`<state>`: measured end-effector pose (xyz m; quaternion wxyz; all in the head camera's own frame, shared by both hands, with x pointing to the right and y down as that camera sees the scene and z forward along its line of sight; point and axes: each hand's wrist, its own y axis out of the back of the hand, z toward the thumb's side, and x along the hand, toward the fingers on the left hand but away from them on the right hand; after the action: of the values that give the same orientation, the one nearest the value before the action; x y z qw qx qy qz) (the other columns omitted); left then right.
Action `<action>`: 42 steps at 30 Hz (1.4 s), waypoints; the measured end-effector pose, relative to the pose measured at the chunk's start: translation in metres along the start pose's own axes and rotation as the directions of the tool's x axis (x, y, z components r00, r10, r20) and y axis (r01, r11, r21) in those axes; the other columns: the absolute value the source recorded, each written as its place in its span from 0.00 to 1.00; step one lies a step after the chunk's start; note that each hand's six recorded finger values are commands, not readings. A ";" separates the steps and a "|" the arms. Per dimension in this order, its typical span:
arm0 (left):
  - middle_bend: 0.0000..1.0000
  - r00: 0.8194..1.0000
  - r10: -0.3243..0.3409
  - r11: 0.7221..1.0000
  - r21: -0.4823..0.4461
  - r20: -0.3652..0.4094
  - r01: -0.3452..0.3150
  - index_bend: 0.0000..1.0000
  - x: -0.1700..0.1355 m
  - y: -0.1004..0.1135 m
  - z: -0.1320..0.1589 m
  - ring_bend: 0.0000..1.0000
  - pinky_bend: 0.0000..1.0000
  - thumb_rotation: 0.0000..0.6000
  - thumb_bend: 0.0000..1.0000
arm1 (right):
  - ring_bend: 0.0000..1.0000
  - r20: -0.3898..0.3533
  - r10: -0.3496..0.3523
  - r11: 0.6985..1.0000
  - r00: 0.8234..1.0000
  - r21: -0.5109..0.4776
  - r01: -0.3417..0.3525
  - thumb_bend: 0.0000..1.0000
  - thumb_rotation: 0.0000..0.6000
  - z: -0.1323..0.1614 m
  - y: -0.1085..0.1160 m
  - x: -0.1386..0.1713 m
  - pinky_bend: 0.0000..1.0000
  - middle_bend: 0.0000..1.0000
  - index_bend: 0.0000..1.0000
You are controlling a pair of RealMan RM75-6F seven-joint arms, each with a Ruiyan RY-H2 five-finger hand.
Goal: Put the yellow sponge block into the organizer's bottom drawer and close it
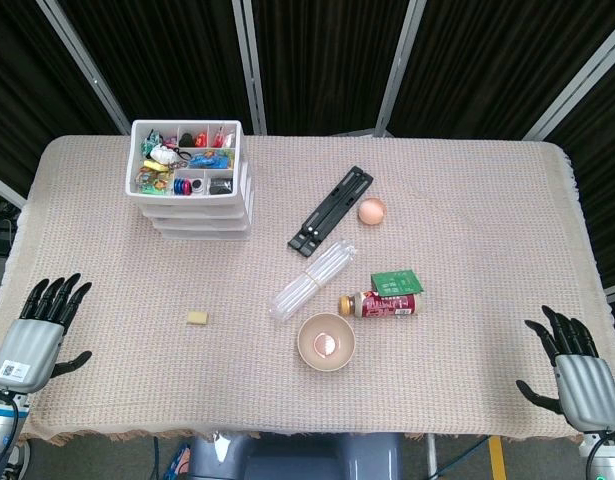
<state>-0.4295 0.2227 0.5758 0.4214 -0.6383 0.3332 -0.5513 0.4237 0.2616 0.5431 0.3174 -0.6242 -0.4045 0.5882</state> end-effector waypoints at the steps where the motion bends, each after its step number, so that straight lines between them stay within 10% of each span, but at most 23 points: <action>1: 0.00 1.000 -0.001 1.000 0.001 0.000 0.001 0.00 0.000 0.000 0.000 0.00 0.00 1.00 0.11 | 0.00 -0.001 0.000 1.000 1.000 -0.001 0.000 0.10 1.00 0.000 0.000 0.000 0.00 0.00 0.16; 15: 0.00 1.000 -0.006 1.000 -0.001 0.006 0.006 0.00 -0.001 -0.002 0.002 0.00 0.00 1.00 0.13 | 0.00 -0.003 0.005 1.000 1.000 -0.001 -0.005 0.10 1.00 0.001 -0.001 0.000 0.00 0.00 0.16; 19: 0.01 1.000 -0.012 1.000 -0.009 0.000 0.012 0.00 0.000 -0.004 0.002 0.00 0.02 1.00 0.33 | 0.00 -0.003 0.008 1.000 1.000 -0.003 -0.008 0.10 1.00 0.001 -0.002 0.000 0.00 0.00 0.16; 23: 0.41 1.000 0.001 1.000 -0.026 -0.003 -0.001 0.00 0.003 -0.002 0.004 0.35 0.34 1.00 0.56 | 0.00 0.006 0.011 1.000 1.000 -0.006 -0.011 0.10 1.00 -0.001 -0.002 0.000 0.00 0.00 0.16; 29: 0.87 0.998 0.057 0.995 -0.077 0.010 -0.056 0.00 0.013 0.005 0.012 0.77 0.60 1.00 0.62 | 0.00 0.006 0.015 1.000 1.000 -0.016 -0.015 0.10 1.00 -0.001 -0.002 0.001 0.00 0.00 0.16; 42: 0.97 0.982 -0.160 0.910 -0.400 -0.101 0.108 0.00 0.061 -0.021 0.025 0.86 0.66 1.00 0.64 | 0.00 0.006 0.028 0.999 1.000 -0.024 -0.028 0.10 1.00 -0.001 -0.003 0.001 0.00 0.00 0.16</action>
<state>-0.3950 0.1816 0.6196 0.2232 -0.6935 0.4192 -0.5418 0.4239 0.2638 0.5450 0.3004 -0.6318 -0.4037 0.5896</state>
